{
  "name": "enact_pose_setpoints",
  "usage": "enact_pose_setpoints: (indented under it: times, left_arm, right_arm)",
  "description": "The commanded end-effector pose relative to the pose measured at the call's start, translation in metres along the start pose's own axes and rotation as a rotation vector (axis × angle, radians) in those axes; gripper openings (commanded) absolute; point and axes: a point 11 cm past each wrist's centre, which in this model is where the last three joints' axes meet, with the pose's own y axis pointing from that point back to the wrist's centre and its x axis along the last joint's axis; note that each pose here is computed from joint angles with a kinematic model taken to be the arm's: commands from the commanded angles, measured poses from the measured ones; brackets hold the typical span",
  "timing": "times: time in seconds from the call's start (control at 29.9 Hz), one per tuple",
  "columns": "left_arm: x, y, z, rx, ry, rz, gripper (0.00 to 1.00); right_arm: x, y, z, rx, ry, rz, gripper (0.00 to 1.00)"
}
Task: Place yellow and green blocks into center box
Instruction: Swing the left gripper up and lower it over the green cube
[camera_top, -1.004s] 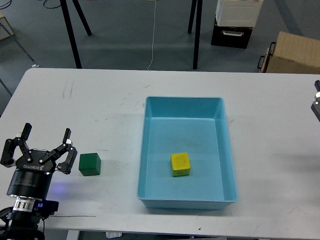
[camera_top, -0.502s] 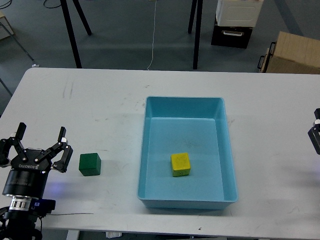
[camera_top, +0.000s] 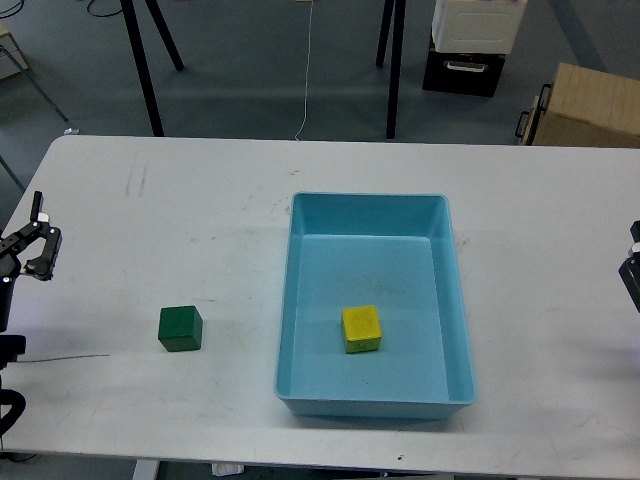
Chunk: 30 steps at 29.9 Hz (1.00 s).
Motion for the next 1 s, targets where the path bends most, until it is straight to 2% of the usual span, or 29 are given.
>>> enact_pose_setpoints:
  times: [0.0, 0.17, 0.3, 0.44, 0.57, 0.77, 0.97]
  left_arm:
    - [-0.029, -0.028, 0.030, 0.044, -0.136, -0.088, 1.00]
    - [-0.078, -0.062, 0.030, 0.267, -0.477, -0.236, 1.00]
    - [-0.101, -0.081, 0.023, 0.424, -0.651, -0.304, 1.00]
    - [-0.125, -0.102, -0.007, 0.639, -0.832, -0.396, 1.00]
    - [-0.128, -0.114, -0.049, 0.874, -1.040, -0.474, 1.00]
    - [-0.136, -0.109, -0.117, 1.224, -1.298, -0.646, 1.00]
    - [-0.129, -0.090, -0.159, 1.530, -1.599, -0.837, 1.00]
  right_arm:
    - [0.001, -0.001, 0.002, -0.004, -0.003, 0.001, 1.00]
    - [0.001, -0.002, 0.006, -0.016, -0.009, -0.001, 1.00]
    - [0.001, -0.003, 0.007, -0.017, -0.010, -0.003, 1.00]
    - [0.000, -0.005, 0.009, -0.025, -0.012, -0.009, 1.00]
    - [0.000, -0.011, 0.010, -0.024, -0.017, -0.019, 1.00]
    - [0.005, -0.011, 0.011, -0.028, -0.022, -0.008, 1.00]
    - [0.017, -0.006, 0.014, -0.031, -0.034, 0.025, 1.00]
